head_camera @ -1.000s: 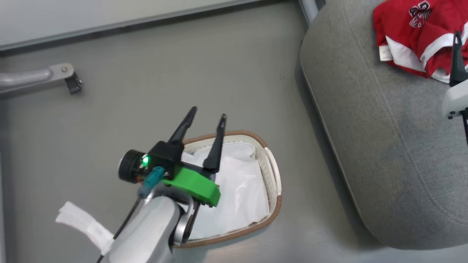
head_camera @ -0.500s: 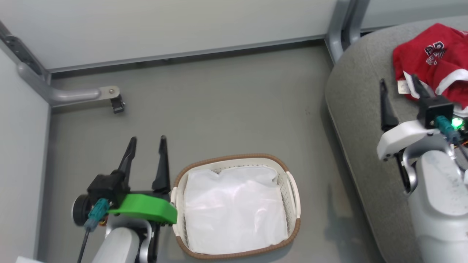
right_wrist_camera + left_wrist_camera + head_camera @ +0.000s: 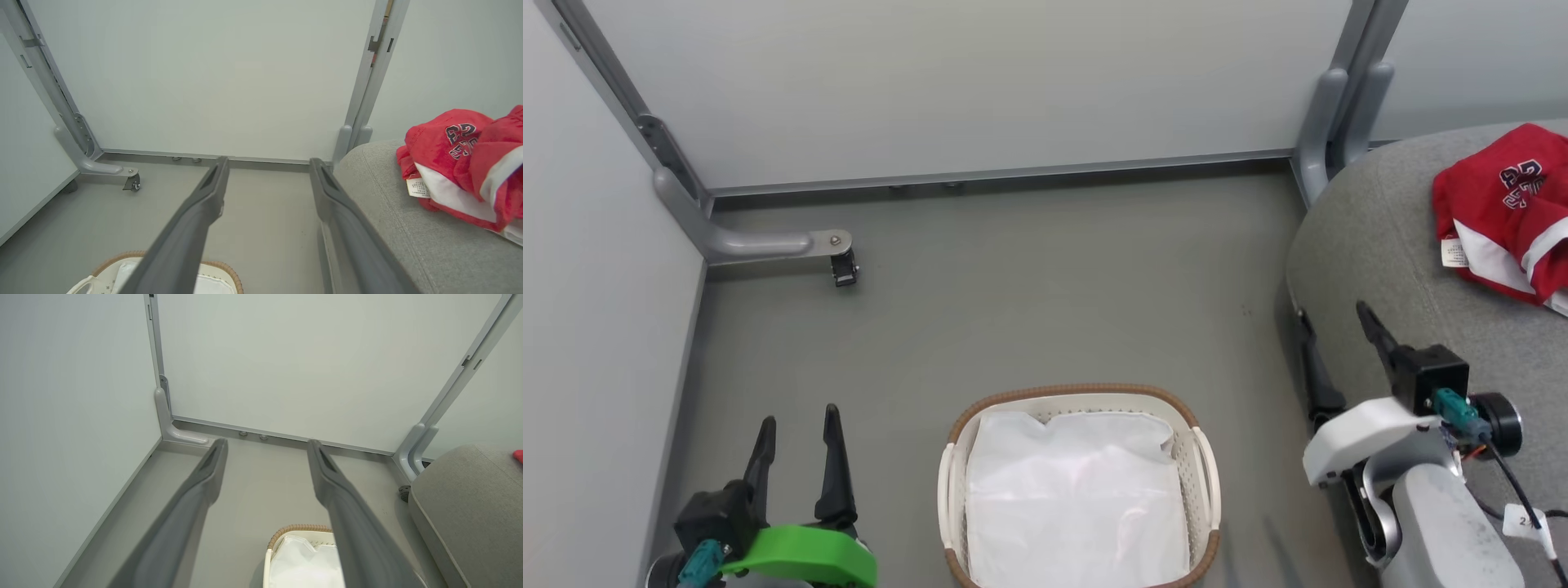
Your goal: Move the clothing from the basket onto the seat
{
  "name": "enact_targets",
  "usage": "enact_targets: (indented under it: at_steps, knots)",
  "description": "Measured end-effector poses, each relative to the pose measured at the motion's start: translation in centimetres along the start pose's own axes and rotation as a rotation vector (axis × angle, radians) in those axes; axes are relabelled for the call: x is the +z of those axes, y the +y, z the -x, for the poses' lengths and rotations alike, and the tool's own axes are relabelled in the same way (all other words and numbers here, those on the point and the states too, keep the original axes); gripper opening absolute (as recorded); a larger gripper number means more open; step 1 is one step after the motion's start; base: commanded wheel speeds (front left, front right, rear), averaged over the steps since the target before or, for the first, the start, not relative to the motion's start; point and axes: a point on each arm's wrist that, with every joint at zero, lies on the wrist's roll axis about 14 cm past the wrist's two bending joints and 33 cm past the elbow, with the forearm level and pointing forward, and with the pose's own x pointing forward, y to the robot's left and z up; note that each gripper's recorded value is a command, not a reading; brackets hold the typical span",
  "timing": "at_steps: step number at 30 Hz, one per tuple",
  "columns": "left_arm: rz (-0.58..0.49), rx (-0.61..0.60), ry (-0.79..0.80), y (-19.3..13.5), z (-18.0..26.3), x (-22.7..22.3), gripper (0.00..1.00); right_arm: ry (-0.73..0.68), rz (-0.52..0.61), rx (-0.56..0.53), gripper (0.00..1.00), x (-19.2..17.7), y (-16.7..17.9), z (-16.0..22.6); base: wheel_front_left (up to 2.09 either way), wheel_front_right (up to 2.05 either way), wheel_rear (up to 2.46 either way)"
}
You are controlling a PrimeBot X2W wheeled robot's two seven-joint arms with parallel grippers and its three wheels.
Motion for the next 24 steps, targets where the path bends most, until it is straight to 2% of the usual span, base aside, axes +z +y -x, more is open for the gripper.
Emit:
enact_targets:
  at_steps: [10, 24]
  knots:
    - [0.01, 0.027, 0.007, 1.0, 1.1, -0.4, 1.0, 0.061, -0.079, 0.019, 1.0, -2.3, 1.3, 2.9, 0.0, 0.0, 0.0]
    - [0.019, 0.021, 0.022, 0.8, 1.9, -1.0, 1.0, 0.067, -0.094, 0.041, 1.0, -2.6, 2.3, 3.9, 0.0, 0.0, 0.0]
